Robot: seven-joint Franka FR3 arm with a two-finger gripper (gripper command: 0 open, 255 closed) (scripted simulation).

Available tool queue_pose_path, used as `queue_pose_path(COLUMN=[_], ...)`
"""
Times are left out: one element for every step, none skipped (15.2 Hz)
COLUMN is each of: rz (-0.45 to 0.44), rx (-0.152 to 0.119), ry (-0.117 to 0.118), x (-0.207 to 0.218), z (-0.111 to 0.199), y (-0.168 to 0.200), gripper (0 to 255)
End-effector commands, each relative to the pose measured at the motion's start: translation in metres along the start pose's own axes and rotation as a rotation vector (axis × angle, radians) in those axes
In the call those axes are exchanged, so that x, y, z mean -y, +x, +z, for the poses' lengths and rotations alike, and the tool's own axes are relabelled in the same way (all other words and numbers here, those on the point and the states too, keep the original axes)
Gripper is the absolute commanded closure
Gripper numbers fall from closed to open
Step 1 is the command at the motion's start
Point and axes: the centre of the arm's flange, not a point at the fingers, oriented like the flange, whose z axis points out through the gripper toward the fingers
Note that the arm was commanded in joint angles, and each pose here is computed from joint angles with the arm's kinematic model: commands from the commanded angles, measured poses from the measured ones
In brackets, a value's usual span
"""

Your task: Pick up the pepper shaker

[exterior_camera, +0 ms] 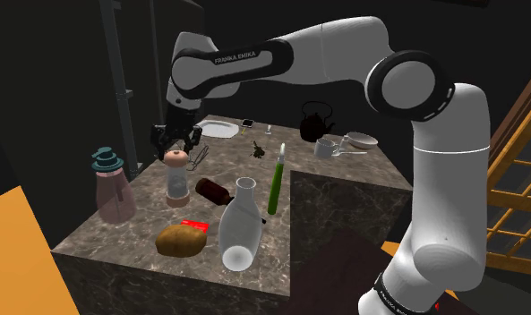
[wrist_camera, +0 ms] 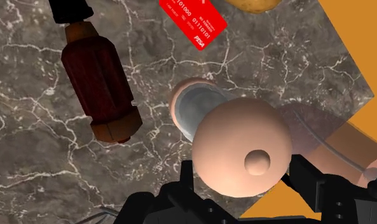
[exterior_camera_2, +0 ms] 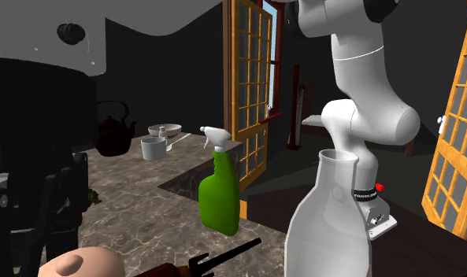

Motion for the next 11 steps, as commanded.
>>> queue_pose_path(rz=[0.0,0.0,0.0,0.0,0.0,0.0,0.0,0.0,0.0,0.0,0.0], rx=[0.0,0.0,0.0,0.0,0.0,0.0,0.0,0.0,0.0,0.0,0.0], ry=[0.0,0.0,0.0,0.0,0.0,0.0,0.0,0.0,0.0,0.0,0.0], x=[0.004,0.005,0.006,0.007,0.008,0.009,0.01,0.011,0.011,0.012,0.012], z=[-0.01,-0.016,-0.021,-0.026,-0.031,-0.036,-0.041,-0.047,-0.052,-0.053,-0.053], y=[-0.001,-0.001,0.0,0.0,0.001,0.001,0.002,0.002,0.003,0.003,0.003], gripper=[255,255,255,255,255,255,255,255,255,255,255])
